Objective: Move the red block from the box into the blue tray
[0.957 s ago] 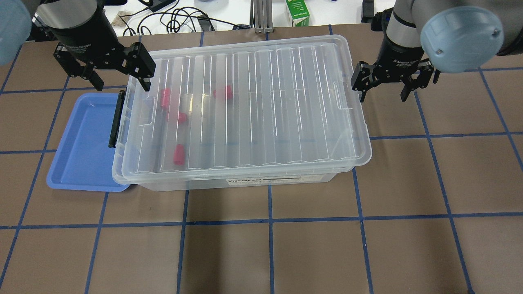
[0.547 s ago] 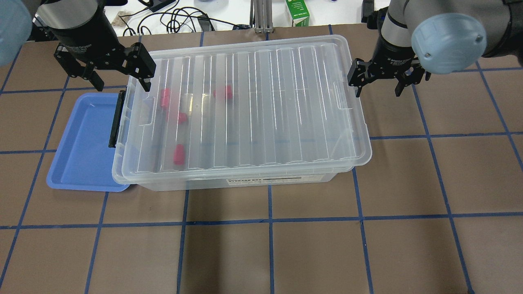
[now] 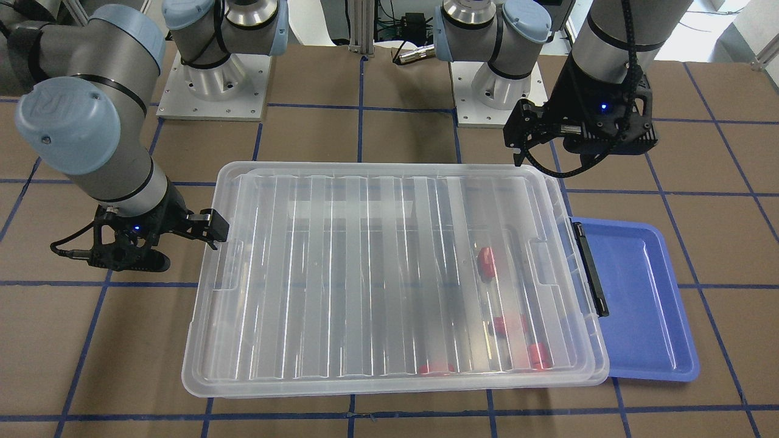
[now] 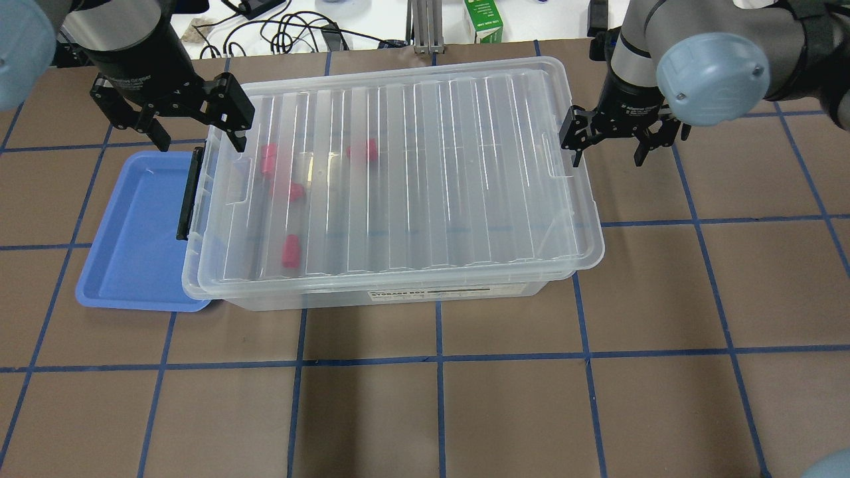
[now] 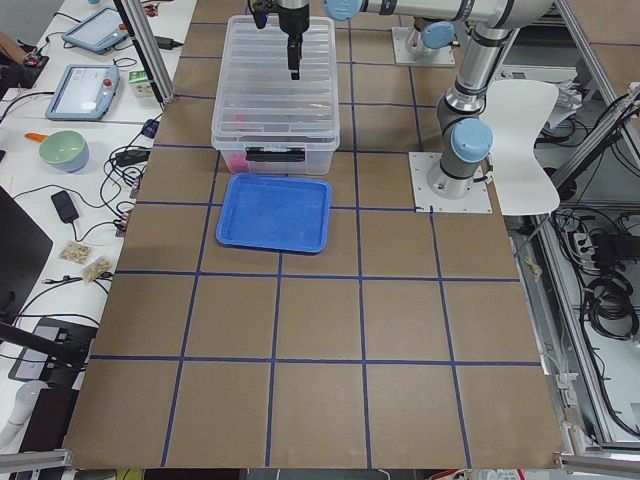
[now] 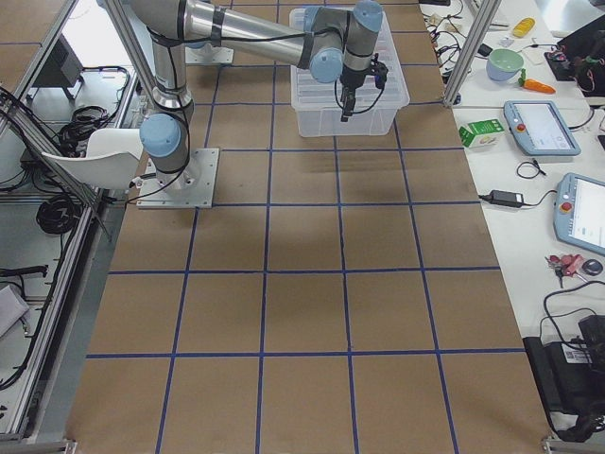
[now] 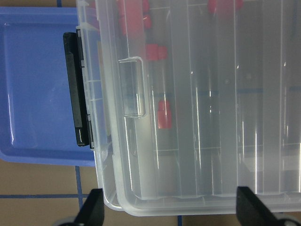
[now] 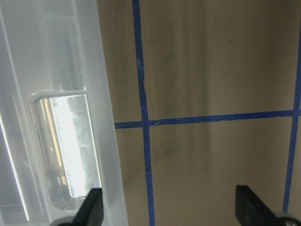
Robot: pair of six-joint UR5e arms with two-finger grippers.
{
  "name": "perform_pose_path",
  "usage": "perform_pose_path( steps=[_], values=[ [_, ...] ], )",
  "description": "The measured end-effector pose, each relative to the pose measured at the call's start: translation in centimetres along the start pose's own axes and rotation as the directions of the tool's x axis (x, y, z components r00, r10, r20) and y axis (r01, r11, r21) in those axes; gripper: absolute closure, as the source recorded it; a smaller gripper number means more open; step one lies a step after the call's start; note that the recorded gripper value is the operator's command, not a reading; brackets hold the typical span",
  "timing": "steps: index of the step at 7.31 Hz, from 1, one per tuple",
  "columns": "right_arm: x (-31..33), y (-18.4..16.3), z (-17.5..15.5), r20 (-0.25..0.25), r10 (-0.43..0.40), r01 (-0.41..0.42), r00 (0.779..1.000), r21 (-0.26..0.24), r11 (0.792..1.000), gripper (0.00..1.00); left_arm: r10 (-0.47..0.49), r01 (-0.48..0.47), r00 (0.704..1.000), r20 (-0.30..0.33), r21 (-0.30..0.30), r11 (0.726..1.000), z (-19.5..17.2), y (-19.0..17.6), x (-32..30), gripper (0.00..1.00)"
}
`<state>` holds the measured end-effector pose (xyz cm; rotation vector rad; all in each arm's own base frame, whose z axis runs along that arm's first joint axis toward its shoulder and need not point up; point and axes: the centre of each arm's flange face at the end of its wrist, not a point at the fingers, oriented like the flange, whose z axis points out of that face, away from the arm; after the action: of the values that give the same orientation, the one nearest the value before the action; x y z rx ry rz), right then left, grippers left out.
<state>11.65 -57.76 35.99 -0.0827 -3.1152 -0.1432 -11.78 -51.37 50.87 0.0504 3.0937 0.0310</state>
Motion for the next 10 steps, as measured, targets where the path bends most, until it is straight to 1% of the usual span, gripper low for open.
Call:
perform_pose_path(
  steps=[3, 7, 10],
  values=[
    [-0.1, -0.3, 0.7, 0.011, -0.008, 0.008, 1.000, -0.011, 1.000, 0.00, 0.001, -0.001, 1.000, 0.000, -0.002, 1.000, 0.1, 0.0, 0.1, 0.00],
    [0.2, -0.8, 1.1, 0.002, -0.012, 0.012, 1.000, -0.014, 1.000, 0.00, 0.001, -0.001, 1.000, -0.001, -0.004, 1.000, 0.2, 0.0, 0.1, 0.00],
    [3.8, -1.7, 0.8, 0.000, 0.040, -0.040, 0.999, -0.012, 0.999, 0.00, 0.002, -0.002, 1.000, 0.000, -0.004, 1.000, 0.2, 0.0, 0.1, 0.00]
  ],
)
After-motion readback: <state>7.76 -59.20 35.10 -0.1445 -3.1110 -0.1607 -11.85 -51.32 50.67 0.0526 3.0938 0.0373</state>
